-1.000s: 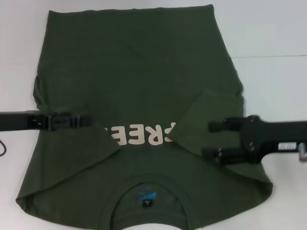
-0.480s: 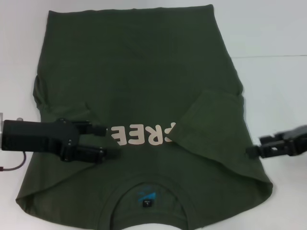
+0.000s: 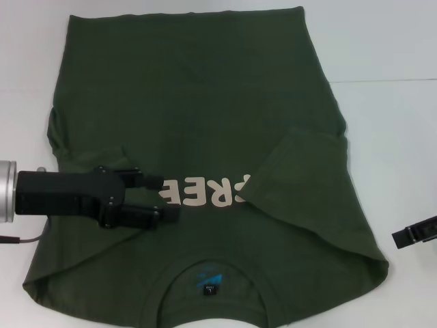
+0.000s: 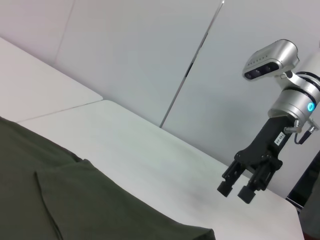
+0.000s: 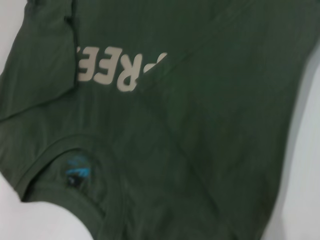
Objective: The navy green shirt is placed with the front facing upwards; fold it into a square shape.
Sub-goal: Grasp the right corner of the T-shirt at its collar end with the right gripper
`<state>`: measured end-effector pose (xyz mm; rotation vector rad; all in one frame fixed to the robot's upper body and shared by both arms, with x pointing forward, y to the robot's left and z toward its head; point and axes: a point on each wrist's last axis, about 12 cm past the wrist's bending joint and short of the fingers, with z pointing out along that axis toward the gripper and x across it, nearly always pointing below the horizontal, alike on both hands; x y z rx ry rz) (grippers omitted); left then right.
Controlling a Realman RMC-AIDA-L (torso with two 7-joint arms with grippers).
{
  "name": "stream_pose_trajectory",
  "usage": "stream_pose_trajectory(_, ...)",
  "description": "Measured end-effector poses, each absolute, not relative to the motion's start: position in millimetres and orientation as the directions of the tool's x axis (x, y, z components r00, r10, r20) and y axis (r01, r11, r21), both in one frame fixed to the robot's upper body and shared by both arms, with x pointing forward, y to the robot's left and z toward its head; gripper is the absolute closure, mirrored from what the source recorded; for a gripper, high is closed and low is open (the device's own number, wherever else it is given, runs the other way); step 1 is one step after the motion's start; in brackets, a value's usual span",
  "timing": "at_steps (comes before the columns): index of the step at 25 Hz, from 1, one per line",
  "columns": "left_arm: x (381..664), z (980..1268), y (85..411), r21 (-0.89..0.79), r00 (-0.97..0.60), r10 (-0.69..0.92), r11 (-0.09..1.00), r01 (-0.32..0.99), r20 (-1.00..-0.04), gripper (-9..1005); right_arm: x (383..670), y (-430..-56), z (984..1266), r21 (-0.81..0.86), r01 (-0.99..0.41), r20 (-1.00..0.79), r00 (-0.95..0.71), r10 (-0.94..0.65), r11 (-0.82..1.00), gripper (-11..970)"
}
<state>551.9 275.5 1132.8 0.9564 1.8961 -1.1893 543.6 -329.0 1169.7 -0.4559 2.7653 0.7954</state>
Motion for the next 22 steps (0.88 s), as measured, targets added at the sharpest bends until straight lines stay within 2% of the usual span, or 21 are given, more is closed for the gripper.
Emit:
stream_pose_trajectory(8, 552, 1131, 273, -0.416, -0.489, 0.216, 0.307, 0.856, -0.845, 72, 560, -324, 1164, 0.435, -0.317, -0.217, -0.945, -0.244, 0.843, 169)
stream_pose_trajectory(22, 540, 1129, 273, -0.392, -0.444, 0.256, 0.229, 0.891, -0.859, 77, 580, -278, 1146, 0.300, -0.390, -0.169, -0.920, -0.354, 0.870, 168)
